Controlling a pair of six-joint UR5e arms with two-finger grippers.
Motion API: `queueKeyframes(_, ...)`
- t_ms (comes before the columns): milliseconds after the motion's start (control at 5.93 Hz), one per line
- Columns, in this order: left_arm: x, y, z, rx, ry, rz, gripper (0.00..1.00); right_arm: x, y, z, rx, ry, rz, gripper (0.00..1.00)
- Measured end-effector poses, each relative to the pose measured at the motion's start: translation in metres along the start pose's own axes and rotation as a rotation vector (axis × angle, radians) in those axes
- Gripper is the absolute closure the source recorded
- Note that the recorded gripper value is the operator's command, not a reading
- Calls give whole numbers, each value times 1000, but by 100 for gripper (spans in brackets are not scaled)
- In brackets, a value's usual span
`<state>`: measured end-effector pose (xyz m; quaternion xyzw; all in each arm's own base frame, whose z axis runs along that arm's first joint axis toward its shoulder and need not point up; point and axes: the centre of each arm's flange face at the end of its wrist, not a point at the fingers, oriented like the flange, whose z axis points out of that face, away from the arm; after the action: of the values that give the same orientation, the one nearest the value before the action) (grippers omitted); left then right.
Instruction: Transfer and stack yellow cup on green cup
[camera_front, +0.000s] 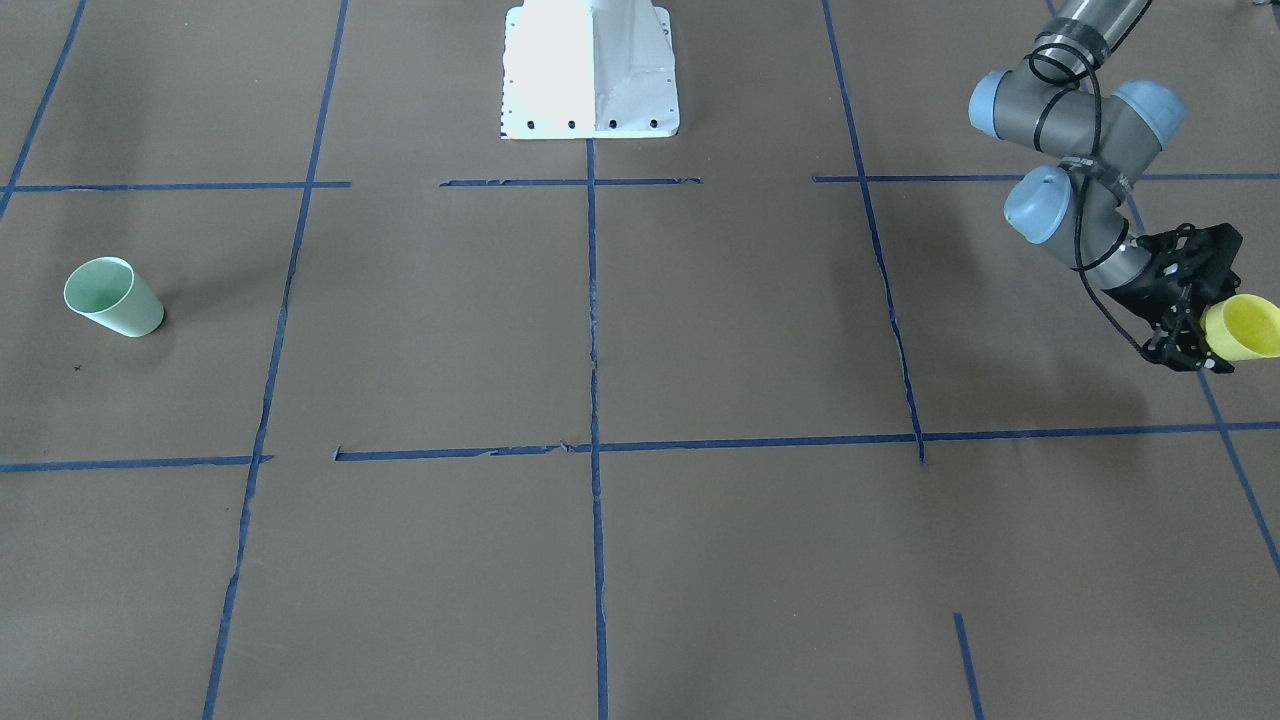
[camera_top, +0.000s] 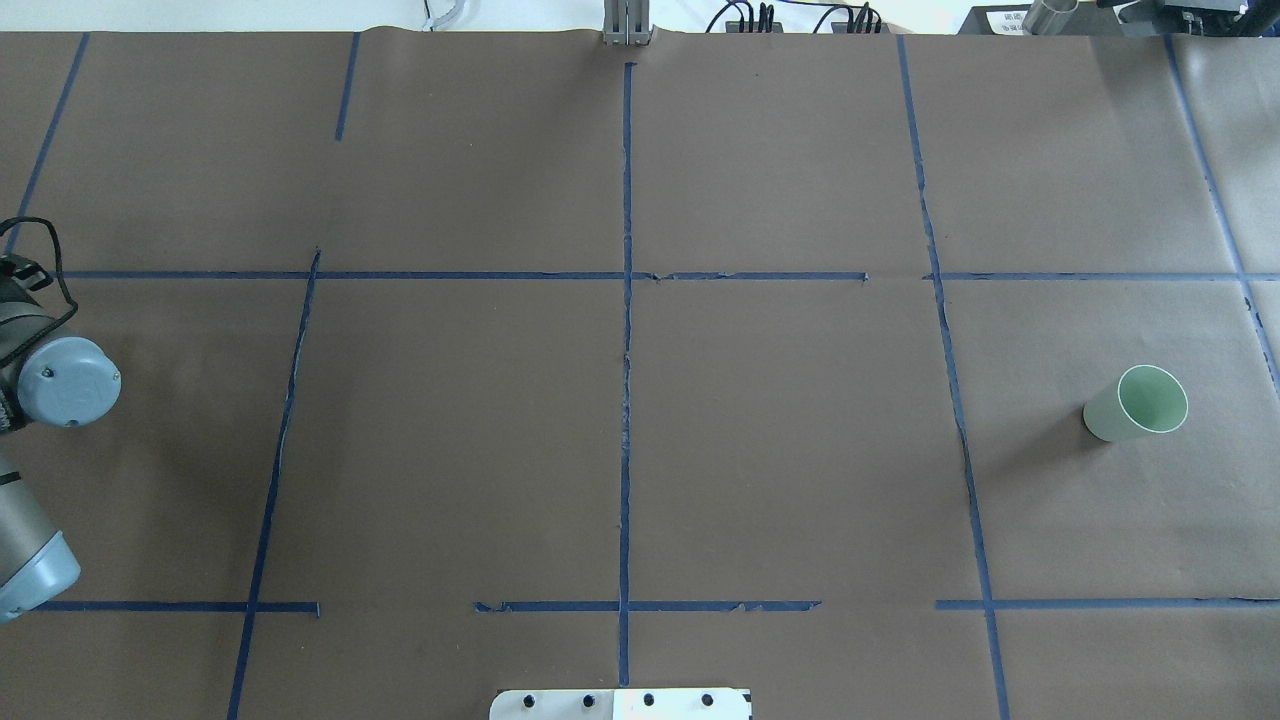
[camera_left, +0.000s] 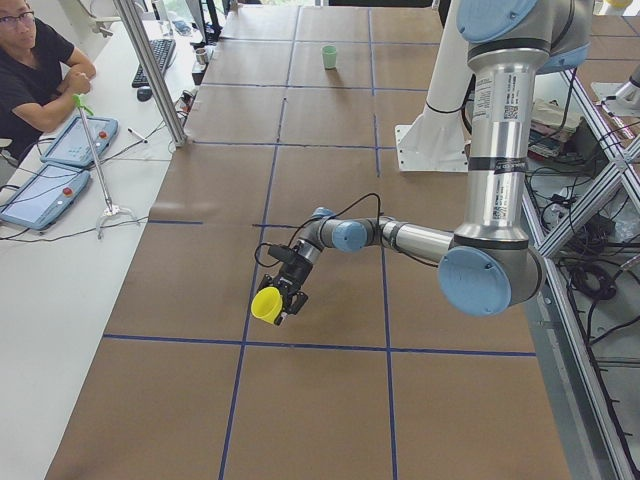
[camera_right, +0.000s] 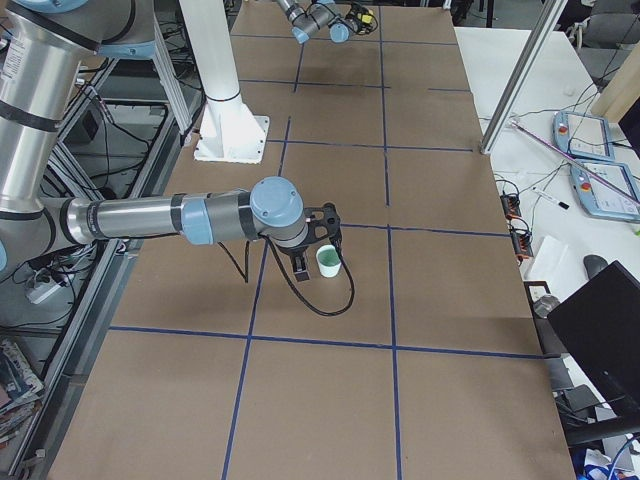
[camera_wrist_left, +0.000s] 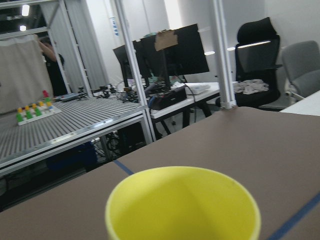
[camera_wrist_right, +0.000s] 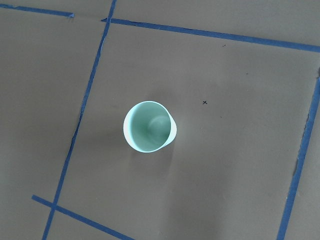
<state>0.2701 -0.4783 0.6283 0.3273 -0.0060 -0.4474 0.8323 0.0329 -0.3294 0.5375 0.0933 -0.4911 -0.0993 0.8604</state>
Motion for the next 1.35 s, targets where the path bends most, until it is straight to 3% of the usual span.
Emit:
queueKeyframes(338, 83, -18, -46, -26, 232, 42, 95, -3, -1, 4, -13, -5, -8, 0)
queueKeyframes(675, 125, -48, -98, -24, 436, 65, 92, -6, -1, 5, -12, -34, -9, 0)
queueKeyframes(844, 130, -59, -118, -36, 512, 128, 92, -7, 0, 5, -12, -42, -9, 0)
queueKeyframes(1350, 134, -68, -170, -216, 758, 279, 97, -10, -5, 3, -5, -46, -20, 0)
